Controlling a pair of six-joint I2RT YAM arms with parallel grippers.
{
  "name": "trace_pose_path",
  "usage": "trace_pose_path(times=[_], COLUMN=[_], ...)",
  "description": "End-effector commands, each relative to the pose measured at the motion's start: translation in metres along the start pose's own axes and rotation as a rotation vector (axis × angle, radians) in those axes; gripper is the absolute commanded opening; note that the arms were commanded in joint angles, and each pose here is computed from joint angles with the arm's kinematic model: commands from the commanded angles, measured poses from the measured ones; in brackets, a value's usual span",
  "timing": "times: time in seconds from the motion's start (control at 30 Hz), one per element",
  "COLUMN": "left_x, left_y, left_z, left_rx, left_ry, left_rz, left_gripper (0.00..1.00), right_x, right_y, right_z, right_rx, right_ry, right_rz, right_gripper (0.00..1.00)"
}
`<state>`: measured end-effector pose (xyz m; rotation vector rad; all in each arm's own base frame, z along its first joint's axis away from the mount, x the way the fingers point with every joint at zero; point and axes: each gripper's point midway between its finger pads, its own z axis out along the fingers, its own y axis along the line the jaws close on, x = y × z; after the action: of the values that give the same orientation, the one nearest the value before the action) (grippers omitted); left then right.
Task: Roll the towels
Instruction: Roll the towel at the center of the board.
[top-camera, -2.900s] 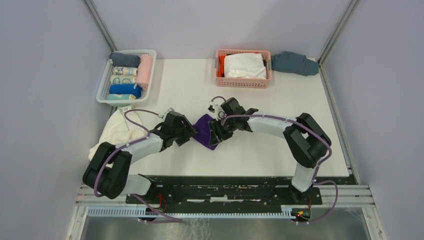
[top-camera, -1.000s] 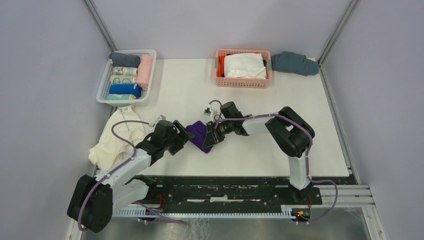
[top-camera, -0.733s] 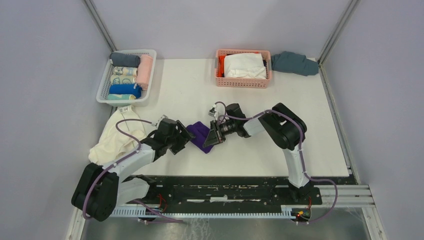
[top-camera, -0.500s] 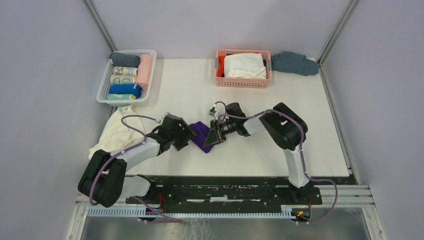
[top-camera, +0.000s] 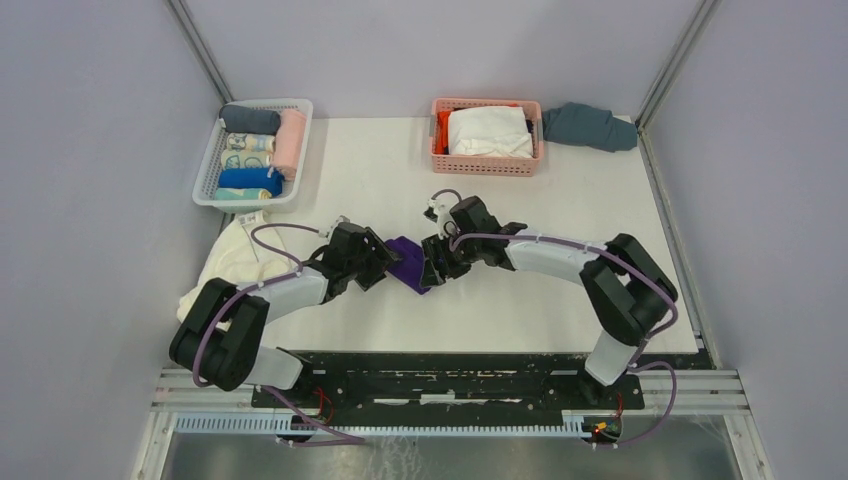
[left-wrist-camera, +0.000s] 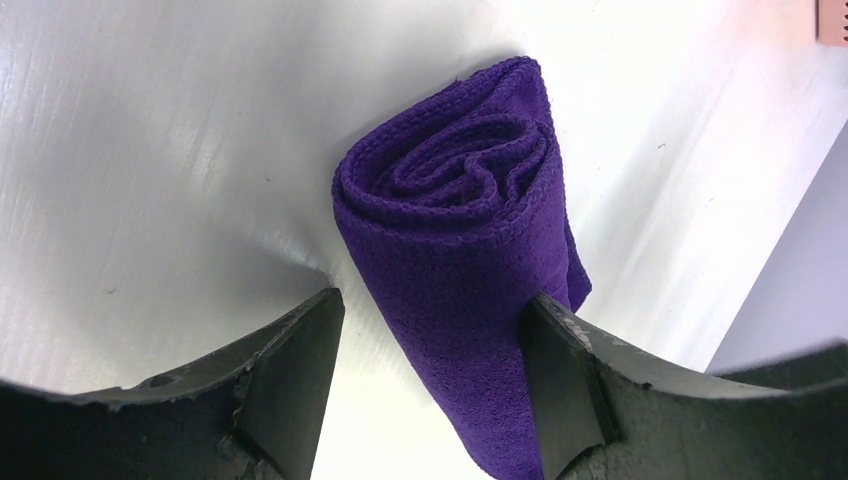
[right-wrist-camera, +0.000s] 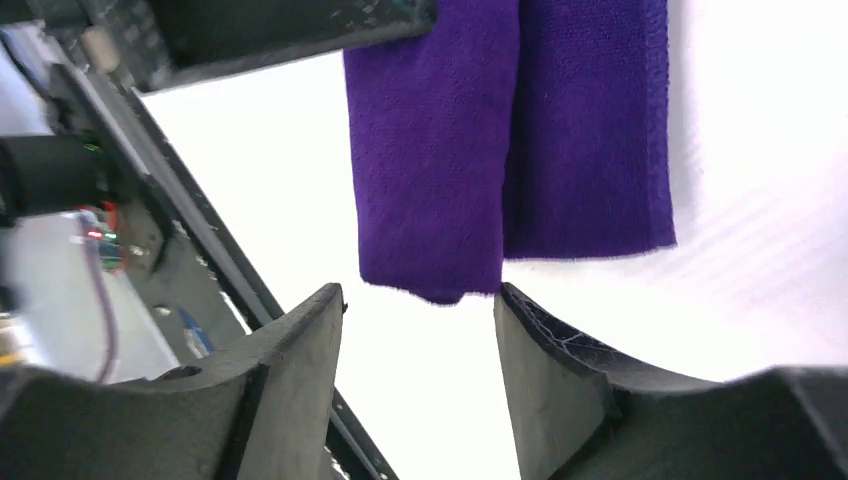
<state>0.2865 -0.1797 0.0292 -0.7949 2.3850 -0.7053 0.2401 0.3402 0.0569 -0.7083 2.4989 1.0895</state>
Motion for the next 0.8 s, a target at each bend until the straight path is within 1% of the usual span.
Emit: trace_pose_path(times=[0.0,0.13,0.3,0.37,0.57,0.67,0.77], left_x=[0.022,0.022,0.022,0.022,0.023,0.023,0.023], left_y=[0.072,0.073,0.072,0.072,0.071,0.068,0.063], left_z=[0.002,0.001,0.000,0.000,0.000,0.000,0.000], left_rx=[-0.248,-0.251,-0.254,-0.253,-0.247,-0.234,-0.212], left_ry=[0.052,0.052,0.054,0.055,0.062,0.066,0.071], left_rz=[0.027,0.027,0.029,0.029,0.029,0.032,0.037], left_gripper=[0.73,0.73,0.73,0.73,0.75,0.76,0.79], right_x=[-0.017,-0.032,-0.036,-0.037,-0.026,-0.015,-0.003], right_y=[-0.004,0.011,0.030,0.031,0.010,-0.005,-0.019], right_z=[-0.033,-0.041,-0.025,-0.016,0.018,0.032,0.042], right_rx=[0.282,0.409,0.411,0.411,0.434,0.453,0.466], right_ry=[-0.066,-0.139,-0.141,-0.133,-0.057,-0.006,0.050], right_rz=[-0.253,-0.441,-0.600,-0.631,-0.690,-0.692,-0.681], right_gripper=[0.66,0.69,0.72,0.72,0.73,0.70,0.62])
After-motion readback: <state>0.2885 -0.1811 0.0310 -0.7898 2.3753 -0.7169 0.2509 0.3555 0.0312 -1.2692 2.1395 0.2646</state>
